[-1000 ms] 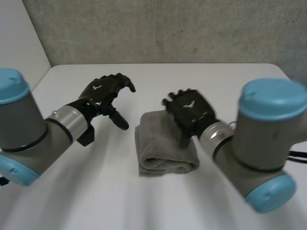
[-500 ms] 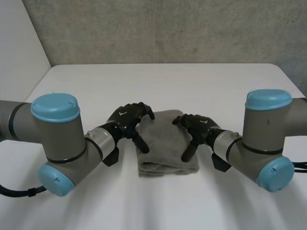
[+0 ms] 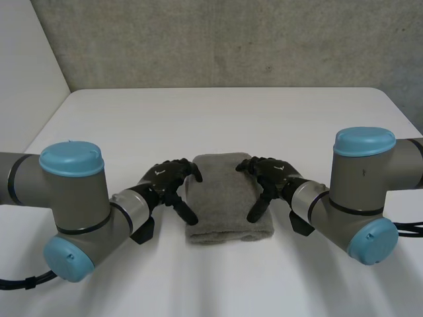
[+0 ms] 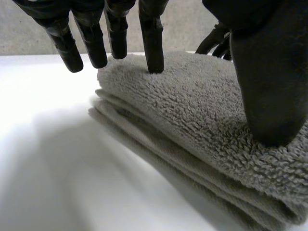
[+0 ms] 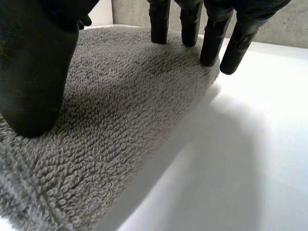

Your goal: Fold the towel.

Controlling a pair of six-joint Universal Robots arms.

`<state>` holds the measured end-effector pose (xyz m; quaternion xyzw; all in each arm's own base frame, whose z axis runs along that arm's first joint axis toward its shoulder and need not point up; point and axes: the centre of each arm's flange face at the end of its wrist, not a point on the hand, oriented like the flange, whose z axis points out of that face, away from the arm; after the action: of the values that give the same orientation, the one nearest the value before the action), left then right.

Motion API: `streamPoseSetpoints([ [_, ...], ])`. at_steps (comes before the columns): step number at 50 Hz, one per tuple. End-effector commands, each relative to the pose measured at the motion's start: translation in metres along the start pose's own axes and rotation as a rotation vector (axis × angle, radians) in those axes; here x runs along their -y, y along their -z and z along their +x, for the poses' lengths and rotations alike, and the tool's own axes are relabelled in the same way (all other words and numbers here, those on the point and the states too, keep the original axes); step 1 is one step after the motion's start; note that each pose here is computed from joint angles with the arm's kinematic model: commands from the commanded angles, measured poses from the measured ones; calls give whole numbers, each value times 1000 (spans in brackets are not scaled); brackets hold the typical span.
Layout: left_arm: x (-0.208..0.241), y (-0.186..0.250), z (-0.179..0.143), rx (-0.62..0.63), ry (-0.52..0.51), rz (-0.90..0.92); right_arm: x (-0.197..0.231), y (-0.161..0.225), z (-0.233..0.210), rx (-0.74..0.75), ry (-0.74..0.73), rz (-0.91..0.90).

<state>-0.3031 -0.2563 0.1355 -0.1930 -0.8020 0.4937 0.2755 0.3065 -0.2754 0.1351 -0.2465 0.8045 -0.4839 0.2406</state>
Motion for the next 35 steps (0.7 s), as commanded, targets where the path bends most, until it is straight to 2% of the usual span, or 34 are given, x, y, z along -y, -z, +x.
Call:
streamPoseSetpoints([
  [1, 21, 7, 6, -9, -11, 48, 27, 14, -4, -4, 26, 72],
  [10, 98, 38, 23, -27, -53, 225, 94, 54, -9, -42, 72, 279],
  [12, 113, 46, 26, -24, -60, 262, 121, 76, -8, -121, 82, 374],
  [15, 139, 62, 27, 8, -64, 324, 132, 86, -6, -173, 81, 416],
  [17, 157, 77, 22, 82, -57, 364, 146, 101, -2, -271, 76, 465],
  [24, 165, 91, 7, 211, -30, 369, 153, 112, 4, -383, 153, 477],
  [35, 164, 96, 7, 225, -24, 337, 151, 113, 3, -386, 184, 460],
])
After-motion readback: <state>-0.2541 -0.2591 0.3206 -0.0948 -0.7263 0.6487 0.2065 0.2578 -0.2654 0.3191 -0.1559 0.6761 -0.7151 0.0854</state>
